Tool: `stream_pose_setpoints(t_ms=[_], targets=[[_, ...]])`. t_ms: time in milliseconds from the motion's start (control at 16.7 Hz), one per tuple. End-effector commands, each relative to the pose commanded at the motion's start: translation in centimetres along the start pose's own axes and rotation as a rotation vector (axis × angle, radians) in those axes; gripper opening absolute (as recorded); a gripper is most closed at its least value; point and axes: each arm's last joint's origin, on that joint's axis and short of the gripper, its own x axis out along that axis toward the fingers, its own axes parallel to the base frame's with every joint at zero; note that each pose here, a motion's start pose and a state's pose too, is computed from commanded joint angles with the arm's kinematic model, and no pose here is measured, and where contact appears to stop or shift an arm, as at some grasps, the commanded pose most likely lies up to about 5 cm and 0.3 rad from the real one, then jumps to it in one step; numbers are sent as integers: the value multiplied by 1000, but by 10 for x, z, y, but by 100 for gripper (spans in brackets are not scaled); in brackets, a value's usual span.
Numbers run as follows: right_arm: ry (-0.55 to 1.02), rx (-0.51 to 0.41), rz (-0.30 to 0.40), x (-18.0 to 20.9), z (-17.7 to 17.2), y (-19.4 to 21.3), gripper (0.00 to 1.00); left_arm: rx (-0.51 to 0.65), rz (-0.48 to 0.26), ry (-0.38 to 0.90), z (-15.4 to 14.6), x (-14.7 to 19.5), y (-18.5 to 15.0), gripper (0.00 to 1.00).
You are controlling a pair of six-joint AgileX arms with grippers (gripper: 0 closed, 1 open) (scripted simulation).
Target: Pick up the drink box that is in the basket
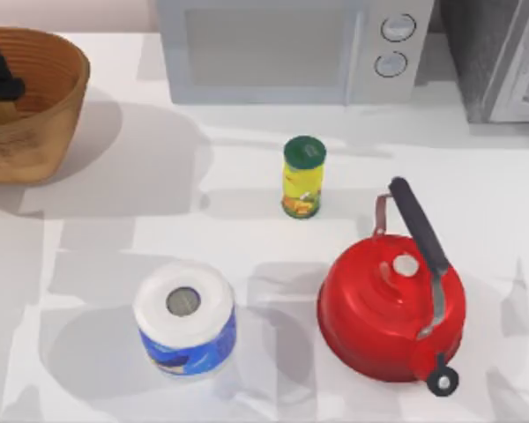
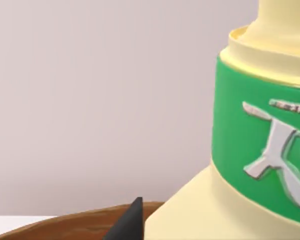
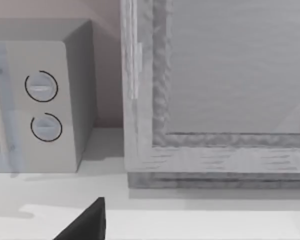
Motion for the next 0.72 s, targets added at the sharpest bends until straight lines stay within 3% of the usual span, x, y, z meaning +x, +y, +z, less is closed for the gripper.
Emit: stream_pose_setpoints(t_ms=[360,720], targets=[[0,0,0,0,0,0,100,0,0,0,0,0,0,2],[0,0,0,0,0,0,100,0,0,0,0,0,0,0]])
